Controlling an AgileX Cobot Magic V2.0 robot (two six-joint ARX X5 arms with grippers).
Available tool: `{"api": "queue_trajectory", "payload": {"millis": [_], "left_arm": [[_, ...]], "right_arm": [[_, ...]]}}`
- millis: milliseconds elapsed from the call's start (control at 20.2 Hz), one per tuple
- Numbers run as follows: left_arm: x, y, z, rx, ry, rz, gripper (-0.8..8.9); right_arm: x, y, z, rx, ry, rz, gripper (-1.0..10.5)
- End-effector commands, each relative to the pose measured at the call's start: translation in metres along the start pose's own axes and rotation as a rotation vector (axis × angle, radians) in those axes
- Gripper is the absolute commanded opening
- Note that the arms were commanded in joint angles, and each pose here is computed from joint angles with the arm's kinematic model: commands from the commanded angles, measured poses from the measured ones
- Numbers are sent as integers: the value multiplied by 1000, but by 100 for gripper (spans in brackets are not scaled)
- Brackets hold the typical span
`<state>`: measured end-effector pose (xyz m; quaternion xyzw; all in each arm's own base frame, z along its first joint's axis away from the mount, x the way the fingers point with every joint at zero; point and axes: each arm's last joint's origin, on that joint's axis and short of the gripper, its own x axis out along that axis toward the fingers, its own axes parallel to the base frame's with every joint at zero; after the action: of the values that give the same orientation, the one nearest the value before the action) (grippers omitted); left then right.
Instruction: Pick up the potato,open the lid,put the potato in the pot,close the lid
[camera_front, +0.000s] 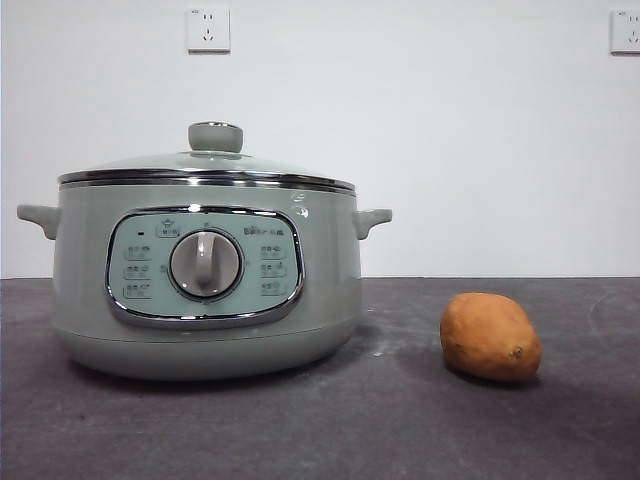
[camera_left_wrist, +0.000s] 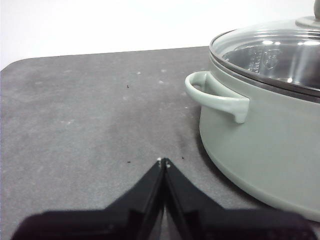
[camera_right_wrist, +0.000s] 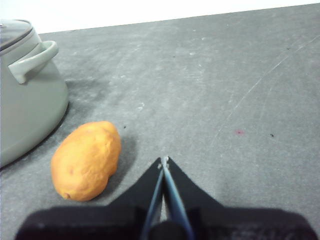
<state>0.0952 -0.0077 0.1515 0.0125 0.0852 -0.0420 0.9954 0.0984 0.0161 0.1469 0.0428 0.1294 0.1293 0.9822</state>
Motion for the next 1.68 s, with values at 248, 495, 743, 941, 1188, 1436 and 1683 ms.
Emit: {"api": "queue_trajectory", "payload": {"millis": [248, 495, 743, 941, 1188, 1436, 1683], "left_arm": [[1, 0, -4, 8, 11, 2, -3], [1, -1, -4, -39, 10, -24, -3], [1, -5, -3, -424, 30, -162, -3], [1, -6, -3, -498, 39, -192, -3], [-4, -6, 13, -490, -11, -248, -6], [-18, -6, 38, -475, -18, -245, -6], [-30, -5, 67, -408, -35, -246, -6]], "right_arm": [[2, -1, -5, 7, 10, -2, 1], [2, 0, -5, 43, 10, 6, 1], [2, 0, -4, 511, 0, 3, 1], [2, 0, -3, 566, -1, 4, 1], [-5, 3, 16, 551, -39, 51, -10], [-16, 7, 43, 503, -62, 57, -10], [-25, 11, 75, 411, -23, 41, -10]]}}
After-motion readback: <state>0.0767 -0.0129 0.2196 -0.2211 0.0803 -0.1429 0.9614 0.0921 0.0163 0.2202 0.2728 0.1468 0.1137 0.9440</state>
